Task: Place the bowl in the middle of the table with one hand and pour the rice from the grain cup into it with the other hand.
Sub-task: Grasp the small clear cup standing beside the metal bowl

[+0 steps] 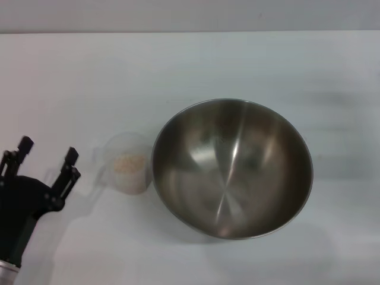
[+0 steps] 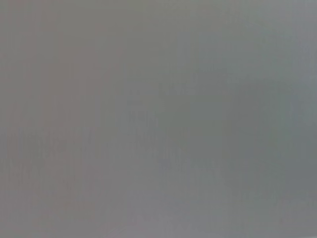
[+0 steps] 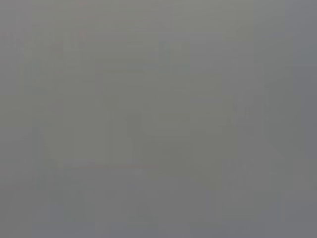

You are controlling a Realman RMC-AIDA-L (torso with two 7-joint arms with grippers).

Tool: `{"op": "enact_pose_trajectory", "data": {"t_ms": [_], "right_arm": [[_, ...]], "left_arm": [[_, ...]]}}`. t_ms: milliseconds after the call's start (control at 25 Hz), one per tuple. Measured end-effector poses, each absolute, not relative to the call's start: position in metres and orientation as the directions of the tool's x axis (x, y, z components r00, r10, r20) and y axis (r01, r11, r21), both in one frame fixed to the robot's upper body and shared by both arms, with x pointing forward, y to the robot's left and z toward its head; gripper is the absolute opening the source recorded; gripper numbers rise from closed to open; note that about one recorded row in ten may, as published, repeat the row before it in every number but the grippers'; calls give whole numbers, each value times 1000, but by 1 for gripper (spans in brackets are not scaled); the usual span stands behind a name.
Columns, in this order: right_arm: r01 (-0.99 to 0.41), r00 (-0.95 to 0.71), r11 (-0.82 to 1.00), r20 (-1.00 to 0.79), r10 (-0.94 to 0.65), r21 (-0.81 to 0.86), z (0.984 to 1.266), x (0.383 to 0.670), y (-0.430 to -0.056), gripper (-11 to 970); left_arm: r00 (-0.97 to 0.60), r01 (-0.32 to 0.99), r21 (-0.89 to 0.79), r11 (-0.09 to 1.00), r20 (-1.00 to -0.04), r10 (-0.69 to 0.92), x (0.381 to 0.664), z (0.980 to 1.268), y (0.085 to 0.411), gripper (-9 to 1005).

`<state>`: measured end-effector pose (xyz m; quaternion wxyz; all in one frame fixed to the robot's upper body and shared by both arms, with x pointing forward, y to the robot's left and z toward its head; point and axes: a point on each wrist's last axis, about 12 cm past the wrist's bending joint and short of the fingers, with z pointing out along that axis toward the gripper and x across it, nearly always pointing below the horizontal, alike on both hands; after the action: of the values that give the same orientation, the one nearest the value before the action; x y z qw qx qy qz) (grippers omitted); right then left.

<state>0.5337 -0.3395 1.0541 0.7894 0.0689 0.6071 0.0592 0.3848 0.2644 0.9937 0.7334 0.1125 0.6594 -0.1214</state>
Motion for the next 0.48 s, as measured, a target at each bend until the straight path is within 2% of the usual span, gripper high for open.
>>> {"op": "enact_pose_trajectory", "data": {"t_ms": [480], "right_arm": [[-12,254,985,-952,169,172,1055,536,-339,467]], "left_arm": [[-27,365,-3,931,-1000,8,394,979,254,746]]}}
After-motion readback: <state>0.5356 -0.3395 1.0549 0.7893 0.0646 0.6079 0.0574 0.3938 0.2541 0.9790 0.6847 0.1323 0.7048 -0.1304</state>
